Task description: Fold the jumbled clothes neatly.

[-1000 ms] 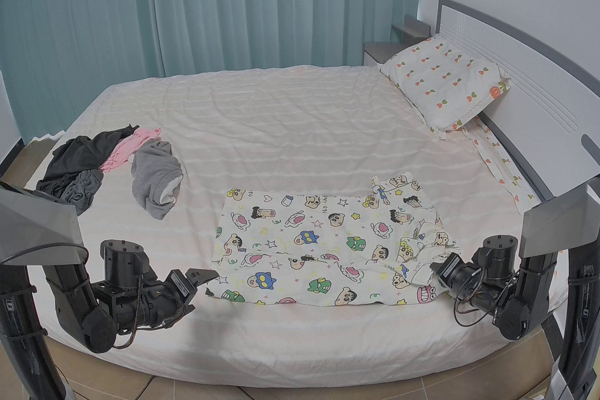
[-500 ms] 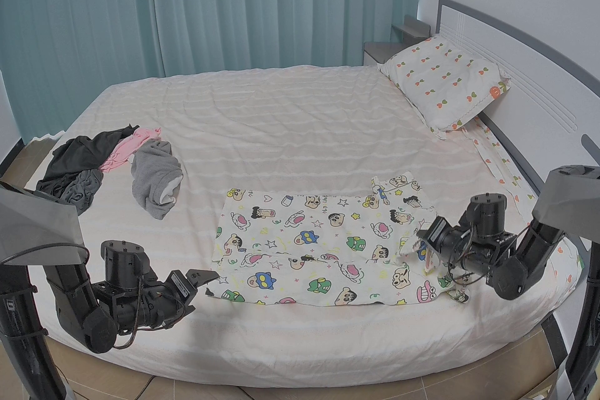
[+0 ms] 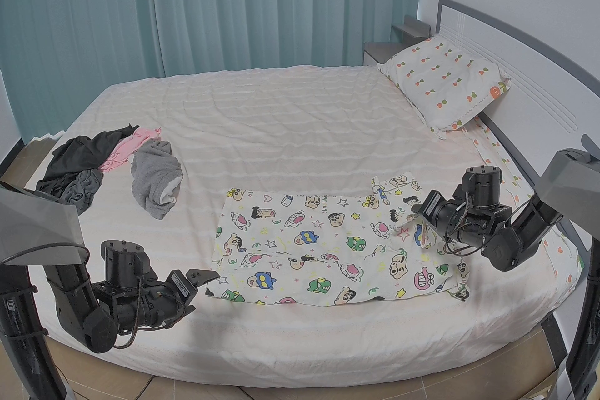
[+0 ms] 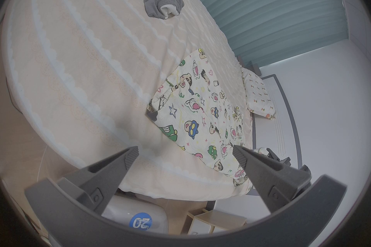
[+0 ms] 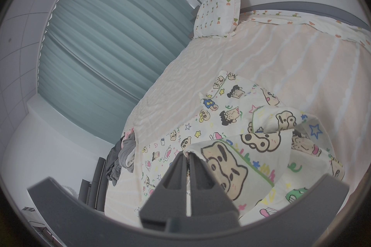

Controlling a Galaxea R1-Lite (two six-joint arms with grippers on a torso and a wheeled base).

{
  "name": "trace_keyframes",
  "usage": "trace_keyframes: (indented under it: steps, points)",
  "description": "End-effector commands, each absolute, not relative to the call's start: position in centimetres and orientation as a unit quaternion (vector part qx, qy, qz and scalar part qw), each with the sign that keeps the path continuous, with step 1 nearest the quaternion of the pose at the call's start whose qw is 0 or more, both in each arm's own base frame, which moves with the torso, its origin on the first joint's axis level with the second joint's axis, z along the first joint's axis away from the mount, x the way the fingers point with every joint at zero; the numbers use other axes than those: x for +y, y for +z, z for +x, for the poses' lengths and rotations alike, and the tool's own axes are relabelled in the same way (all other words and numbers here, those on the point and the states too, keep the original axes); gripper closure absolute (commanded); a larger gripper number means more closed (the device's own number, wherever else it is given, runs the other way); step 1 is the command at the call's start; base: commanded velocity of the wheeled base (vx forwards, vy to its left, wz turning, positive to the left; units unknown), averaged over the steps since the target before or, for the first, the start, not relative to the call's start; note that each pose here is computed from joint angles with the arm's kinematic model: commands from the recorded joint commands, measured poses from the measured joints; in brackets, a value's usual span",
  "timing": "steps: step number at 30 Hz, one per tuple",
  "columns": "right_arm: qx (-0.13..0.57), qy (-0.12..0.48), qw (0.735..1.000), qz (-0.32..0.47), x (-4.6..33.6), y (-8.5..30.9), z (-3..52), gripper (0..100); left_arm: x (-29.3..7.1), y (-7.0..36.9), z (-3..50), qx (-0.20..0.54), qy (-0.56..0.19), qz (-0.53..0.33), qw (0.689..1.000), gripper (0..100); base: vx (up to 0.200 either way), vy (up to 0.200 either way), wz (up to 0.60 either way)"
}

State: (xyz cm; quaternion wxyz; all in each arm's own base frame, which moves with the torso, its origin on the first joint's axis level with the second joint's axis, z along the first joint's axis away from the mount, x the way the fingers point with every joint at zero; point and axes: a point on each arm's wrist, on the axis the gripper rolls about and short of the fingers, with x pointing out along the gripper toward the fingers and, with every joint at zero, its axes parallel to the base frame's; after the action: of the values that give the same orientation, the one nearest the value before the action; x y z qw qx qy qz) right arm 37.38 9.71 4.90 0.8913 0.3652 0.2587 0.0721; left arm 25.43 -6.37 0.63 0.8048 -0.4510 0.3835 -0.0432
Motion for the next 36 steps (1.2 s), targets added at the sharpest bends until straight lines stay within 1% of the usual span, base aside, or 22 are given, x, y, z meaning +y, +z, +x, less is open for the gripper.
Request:
trace_keyframes:
  steps: [1,6,10,15,20,26,32,36]
  points:
    - [0.258,0.072,0.892,0.365,9.7,5.2,38.0,100,-6.4,0.6,25.4,0.384,-0.043,-0.451,0.805,0,0.0,0.0,0.0]
    - [0.251,0.074,0.893,0.366,9.8,5.6,38.6,100,-6.4,0.6,25.4,0.384,-0.043,-0.451,0.805,0,0.0,0.0,0.0]
    - [0.273,0.065,0.889,0.362,9.9,5.3,38.5,100,-6.4,0.6,25.4,0.384,-0.042,-0.451,0.805,0,0.0,0.0,0.0]
    - [0.28,0.061,0.888,0.36,9.7,5.1,38.0,100,-6.4,0.6,25.4,0.384,-0.043,-0.451,0.805,0,0.0,0.0,0.0]
    - [0.316,0.055,0.888,0.328,9.2,5.4,35.1,100,-6.4,0.6,25.4,0.385,-0.042,-0.451,0.804,0,0.0,0.0,0.0]
    - [0.335,0.059,0.892,0.297,8.7,5.9,32.3,100,-6.4,0.6,25.4,0.385,-0.042,-0.451,0.804,0,0.0,0.0,0.0]
    - [0.388,0.068,0.881,0.263,9.7,4.0,29.6,100,-6.4,0.6,25.4,0.385,-0.042,-0.451,0.804,0,0.0,0.0,0.0]
    - [0.406,0.069,0.875,0.256,10.5,3.0,29.2,100,-6.4,0.6,25.4,0.385,-0.042,-0.451,0.804,0,0.0,0.0,0.0]
